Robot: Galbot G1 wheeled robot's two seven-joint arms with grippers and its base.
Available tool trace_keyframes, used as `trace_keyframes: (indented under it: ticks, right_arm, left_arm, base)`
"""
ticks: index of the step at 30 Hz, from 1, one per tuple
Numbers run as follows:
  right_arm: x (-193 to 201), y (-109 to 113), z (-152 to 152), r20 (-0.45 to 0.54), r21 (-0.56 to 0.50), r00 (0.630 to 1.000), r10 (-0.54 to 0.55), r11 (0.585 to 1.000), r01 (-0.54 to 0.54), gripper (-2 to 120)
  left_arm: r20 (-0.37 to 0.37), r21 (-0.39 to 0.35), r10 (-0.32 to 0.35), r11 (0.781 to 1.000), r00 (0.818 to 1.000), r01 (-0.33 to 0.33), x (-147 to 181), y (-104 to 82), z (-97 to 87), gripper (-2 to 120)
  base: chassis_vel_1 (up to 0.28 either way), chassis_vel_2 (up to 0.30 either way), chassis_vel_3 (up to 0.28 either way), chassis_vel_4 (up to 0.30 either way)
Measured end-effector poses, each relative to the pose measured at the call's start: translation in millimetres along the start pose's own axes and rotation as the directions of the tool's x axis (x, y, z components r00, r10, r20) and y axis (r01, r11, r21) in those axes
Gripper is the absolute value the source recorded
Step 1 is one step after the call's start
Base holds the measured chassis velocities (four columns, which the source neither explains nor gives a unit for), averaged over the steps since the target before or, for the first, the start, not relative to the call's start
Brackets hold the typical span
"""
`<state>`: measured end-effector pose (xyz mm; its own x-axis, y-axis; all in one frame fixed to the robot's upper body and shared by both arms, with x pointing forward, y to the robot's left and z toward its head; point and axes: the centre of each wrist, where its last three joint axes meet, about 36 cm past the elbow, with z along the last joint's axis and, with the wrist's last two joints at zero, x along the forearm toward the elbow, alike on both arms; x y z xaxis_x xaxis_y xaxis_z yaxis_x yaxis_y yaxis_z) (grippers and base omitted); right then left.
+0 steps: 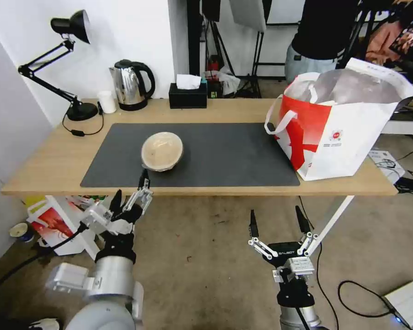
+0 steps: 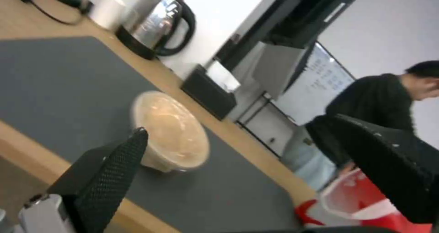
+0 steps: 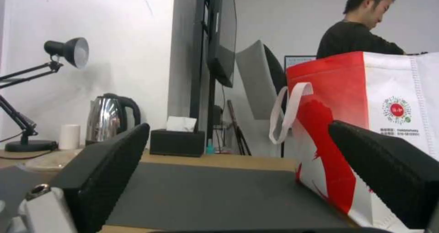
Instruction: Pick up the trash from the table and place it into the takeout bag.
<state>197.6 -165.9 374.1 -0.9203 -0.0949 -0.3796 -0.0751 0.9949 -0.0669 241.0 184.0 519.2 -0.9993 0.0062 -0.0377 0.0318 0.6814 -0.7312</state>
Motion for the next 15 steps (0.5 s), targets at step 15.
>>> trace_keyframes:
  ticks: [15]
  right_arm:
    - [0,0,0,0.000,0.000,1.000,0.000,1.000,0.000,100]
  left_arm:
    - [-0.058,0.082,0.067,0.995,0.996,-0.062,-14,0.0,-13.1,100]
  base:
    - [0.000,0.000,0.000,0.000]
